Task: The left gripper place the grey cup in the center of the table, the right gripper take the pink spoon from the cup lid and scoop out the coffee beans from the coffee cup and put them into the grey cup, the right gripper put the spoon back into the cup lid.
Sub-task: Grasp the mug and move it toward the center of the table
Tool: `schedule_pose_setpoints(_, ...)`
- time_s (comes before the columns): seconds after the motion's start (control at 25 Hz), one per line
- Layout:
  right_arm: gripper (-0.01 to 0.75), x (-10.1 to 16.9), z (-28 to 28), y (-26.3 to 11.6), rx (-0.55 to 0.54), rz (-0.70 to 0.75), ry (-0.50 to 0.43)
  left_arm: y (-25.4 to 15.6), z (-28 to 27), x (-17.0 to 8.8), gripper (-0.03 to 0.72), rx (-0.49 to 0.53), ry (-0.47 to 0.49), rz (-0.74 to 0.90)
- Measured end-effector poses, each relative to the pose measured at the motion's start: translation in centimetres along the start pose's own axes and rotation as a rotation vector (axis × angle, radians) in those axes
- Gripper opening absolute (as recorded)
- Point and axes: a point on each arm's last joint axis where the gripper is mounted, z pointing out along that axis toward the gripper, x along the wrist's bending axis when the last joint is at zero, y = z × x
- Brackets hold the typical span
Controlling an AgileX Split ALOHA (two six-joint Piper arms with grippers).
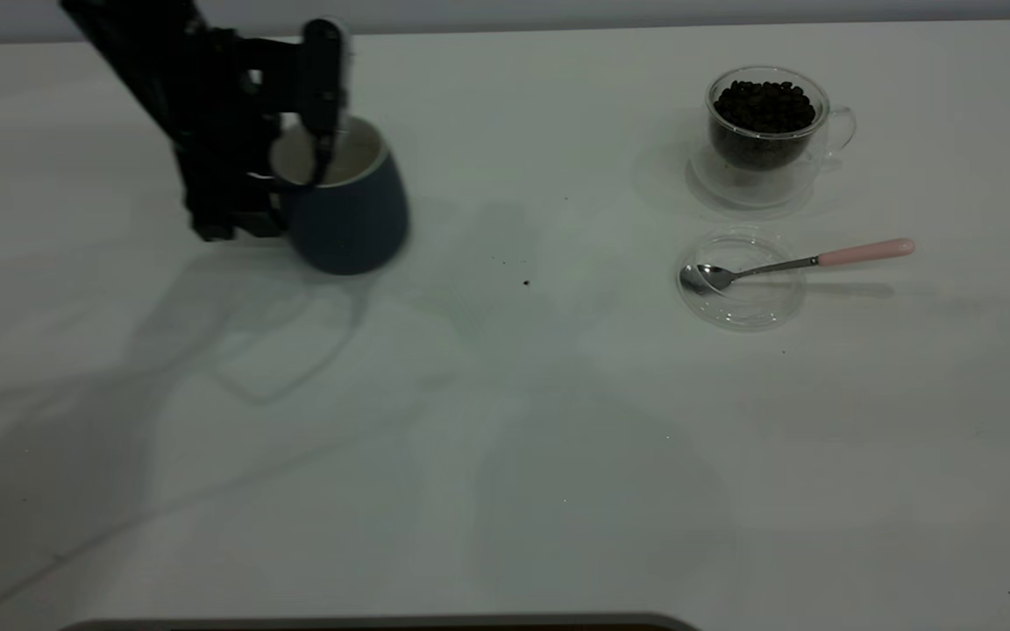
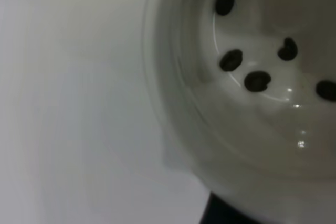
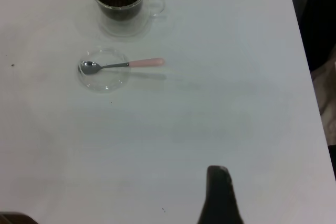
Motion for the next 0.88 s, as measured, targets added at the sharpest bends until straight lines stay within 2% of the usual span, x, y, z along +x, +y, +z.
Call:
schedule_pose_setpoints(0.4,0.587,0.0,0.0,0.0,0.000,0.000,0.000,5.5,-0.2,-1.7,0.567,-0.087,0.009,0.012)
schedule_pose_setpoints(0.64,0.587,0.0,0.0,0.0,0.000,0.000,0.000,5.1,-0.6,-1.5,0.567,-0.085,-0.002,-0.062)
schedule_pose_setpoints(0.88,0.587,0.0,0.0,0.0,0.000,0.000,0.000,4.8,-5.2,-0.4,0.567,-0.067,-0.058,-0.092)
